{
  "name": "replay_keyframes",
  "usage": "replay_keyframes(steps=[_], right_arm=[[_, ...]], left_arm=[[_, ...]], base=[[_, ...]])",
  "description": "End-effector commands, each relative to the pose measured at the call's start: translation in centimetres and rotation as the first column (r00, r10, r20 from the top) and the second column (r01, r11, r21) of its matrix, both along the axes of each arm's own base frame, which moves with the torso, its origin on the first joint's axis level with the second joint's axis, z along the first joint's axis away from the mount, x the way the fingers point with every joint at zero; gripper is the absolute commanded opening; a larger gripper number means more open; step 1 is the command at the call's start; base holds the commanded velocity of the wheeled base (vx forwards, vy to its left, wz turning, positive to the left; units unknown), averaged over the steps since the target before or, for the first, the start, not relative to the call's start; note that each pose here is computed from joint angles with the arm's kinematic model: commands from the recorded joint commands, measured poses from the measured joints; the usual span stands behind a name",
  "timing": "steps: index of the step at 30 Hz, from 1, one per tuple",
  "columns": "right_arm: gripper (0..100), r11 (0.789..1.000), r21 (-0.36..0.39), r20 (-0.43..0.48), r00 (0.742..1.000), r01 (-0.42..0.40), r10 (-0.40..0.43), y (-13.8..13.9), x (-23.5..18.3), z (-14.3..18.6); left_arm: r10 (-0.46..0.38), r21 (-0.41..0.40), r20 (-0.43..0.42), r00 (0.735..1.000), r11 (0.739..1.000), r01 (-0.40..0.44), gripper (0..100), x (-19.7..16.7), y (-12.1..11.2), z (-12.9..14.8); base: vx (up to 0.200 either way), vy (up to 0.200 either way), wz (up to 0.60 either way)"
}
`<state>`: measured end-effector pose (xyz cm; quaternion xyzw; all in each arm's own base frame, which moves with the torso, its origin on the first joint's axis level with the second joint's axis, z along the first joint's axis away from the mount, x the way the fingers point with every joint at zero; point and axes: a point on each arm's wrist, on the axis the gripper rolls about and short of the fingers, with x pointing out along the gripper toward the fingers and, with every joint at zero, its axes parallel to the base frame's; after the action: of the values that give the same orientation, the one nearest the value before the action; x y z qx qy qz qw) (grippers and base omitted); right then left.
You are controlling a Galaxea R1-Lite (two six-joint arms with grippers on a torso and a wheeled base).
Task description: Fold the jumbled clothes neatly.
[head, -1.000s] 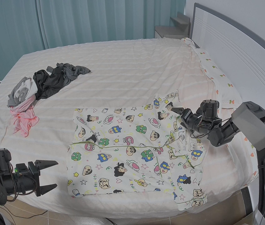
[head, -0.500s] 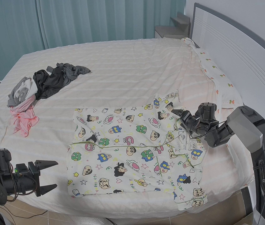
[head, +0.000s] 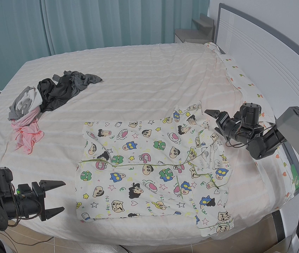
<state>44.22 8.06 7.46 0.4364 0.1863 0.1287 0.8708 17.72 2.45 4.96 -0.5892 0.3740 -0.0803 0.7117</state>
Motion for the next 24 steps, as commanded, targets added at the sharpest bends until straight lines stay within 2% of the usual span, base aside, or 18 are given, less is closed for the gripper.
replay_keyframes(steps=[1, 3, 4, 5, 9, 14, 19, 21, 24], right_arm=[[100, 1.0, -0.006, 0.021, 1.0, 0.021, -0.02, -1.8, -5.6, 3.2], [100, 0.999, -0.029, 0.018, 1.0, 0.014, -0.014, -2.2, -8.3, 3.3], [100, 0.998, -0.069, 0.012, 1.0, 0.005, -0.004, -2.5, -10.4, 2.9], [100, 0.998, -0.069, 0.012, 1.0, 0.005, -0.004, -2.5, -10.4, 2.9], [100, 0.982, -0.19, -0.028, 1.0, -0.001, -0.004, -4.1, -14.8, 0.5], [100, 0.961, -0.277, -0.036, 0.999, 0.015, -0.026, -5.9, -18.3, -1.3], [100, 0.935, -0.354, -0.084, 0.996, 0.01, -0.042, -7.3, -19.3, -2.9], [100, 0.926, -0.377, -0.126, 0.992, -0.033, -0.015, -7.8, -19.6, -4.1], [100, 0.914, -0.388, -0.179, 0.982, -0.124, 0.057, -7.7, -20.0, -5.5]], left_arm=[[-0.002, -0.001, -0.014, 1.0, 1.0, 0.002, 100, -0.4, -0.1, -0.2], [-0.005, -0.001, -0.013, 1.0, 1.0, 0.005, 100, -0.4, -0.1, -0.2], [-0.007, 0.0, -0.015, 1.0, 1.0, 0.007, 100, -0.4, -0.2, -0.2], [-0.007, 0.0, -0.015, 1.0, 1.0, 0.007, 100, -0.4, -0.2, -0.2], [-0.009, 0.0, -0.015, 1.0, 1.0, 0.009, 100, -0.4, -0.2, -0.2], [-0.018, 0.001, -0.015, 1.0, 1.0, 0.018, 100, -0.3, -0.4, -0.2], [-0.009, 0.018, -0.019, 1.0, 1.0, 0.009, 100, -0.3, -0.6, -0.2], [-0.006, 0.027, -0.024, 1.0, 1.0, 0.007, 100, -0.2, -0.7, -0.3], [0.0, 0.033, -0.027, 1.0, 0.999, 0.001, 100, -0.2, -0.7, -0.3]], base=[[0.0, 0.0, 0.0], [0.0, 0.0, 0.0], [0.0, 0.0, 0.0], [0.0, 0.0, 0.0], [0.0, 0.0, 0.0], [-0.2, 0.0, 0.0], [-0.2, 0.0, 0.0], [-0.2, 0.0, 0.0], [0.0, 0.0, 0.0]])
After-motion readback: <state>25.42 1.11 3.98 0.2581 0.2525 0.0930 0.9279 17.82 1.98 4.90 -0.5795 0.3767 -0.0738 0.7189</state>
